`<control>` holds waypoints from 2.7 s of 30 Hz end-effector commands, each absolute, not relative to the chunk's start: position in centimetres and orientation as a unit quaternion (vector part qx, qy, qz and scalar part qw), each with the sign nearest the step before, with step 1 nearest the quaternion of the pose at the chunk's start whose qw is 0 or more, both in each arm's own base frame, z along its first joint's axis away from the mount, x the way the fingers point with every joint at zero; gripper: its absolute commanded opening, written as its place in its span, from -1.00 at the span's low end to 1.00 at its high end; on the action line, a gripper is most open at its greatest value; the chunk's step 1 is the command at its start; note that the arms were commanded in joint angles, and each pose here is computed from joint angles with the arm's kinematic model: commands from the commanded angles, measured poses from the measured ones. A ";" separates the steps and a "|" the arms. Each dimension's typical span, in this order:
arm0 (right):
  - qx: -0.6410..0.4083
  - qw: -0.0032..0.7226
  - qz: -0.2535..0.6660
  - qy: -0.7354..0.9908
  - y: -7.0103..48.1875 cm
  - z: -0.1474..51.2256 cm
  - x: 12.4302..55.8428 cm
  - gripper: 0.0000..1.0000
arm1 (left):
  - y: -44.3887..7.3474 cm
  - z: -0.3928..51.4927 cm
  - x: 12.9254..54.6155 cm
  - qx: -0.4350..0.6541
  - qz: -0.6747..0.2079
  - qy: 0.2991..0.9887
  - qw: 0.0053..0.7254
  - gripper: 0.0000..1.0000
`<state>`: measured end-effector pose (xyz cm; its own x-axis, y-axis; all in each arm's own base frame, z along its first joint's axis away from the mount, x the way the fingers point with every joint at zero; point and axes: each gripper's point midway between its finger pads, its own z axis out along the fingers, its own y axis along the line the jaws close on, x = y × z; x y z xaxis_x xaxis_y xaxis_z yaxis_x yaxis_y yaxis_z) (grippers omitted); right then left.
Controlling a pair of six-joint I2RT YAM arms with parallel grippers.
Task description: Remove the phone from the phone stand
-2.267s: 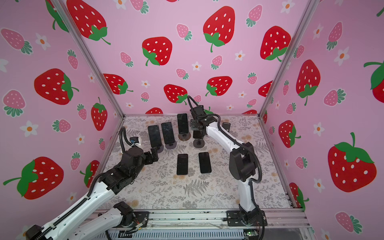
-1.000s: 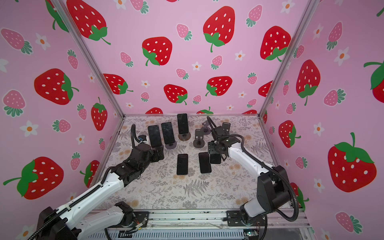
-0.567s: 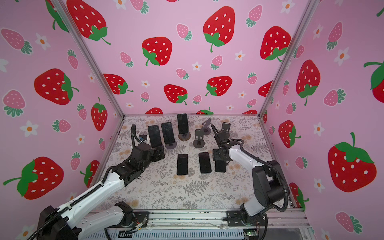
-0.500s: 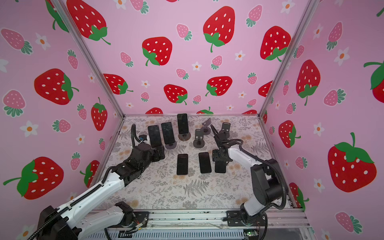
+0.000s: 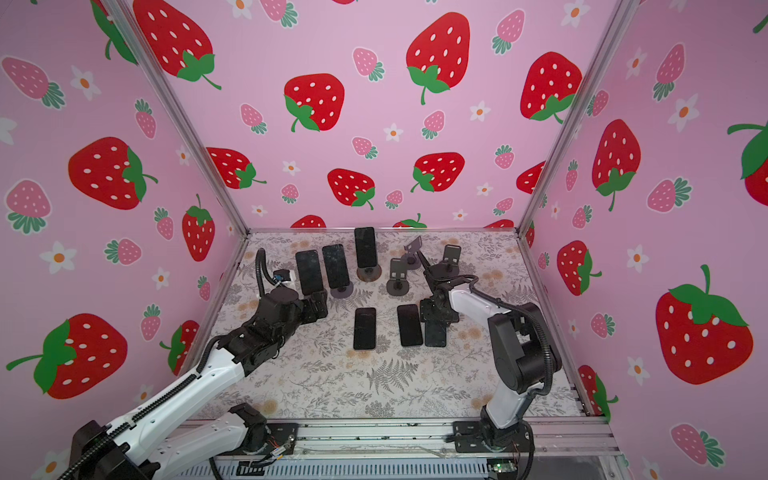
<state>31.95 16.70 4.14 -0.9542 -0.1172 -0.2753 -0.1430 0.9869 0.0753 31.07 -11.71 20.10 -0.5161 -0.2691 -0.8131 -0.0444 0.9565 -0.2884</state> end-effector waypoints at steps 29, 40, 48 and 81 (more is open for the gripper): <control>0.018 0.202 0.064 0.977 15.9 5.7 36.1 0.30 | -11.1 20.3 30.9 -0.115 -0.118 0.858 0.487 0.99; 0.045 0.244 0.080 0.966 17.3 6.3 39.7 0.29 | -10.6 19.8 30.4 -0.112 -0.110 0.857 0.490 0.99; 0.041 0.238 0.096 0.966 19.1 5.6 39.6 0.29 | -10.1 20.0 30.3 -0.113 -0.104 0.852 0.501 0.98; -0.042 0.240 0.085 0.966 21.7 7.5 35.8 0.29 | -11.0 18.9 30.6 -0.120 -0.122 0.858 0.485 0.99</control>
<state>36.22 20.53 6.41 -0.8955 -0.0463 -0.4427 -0.1067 0.9879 0.1125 30.31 -10.94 18.65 -0.5156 -0.2914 -0.8058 -0.0722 0.9518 -0.2980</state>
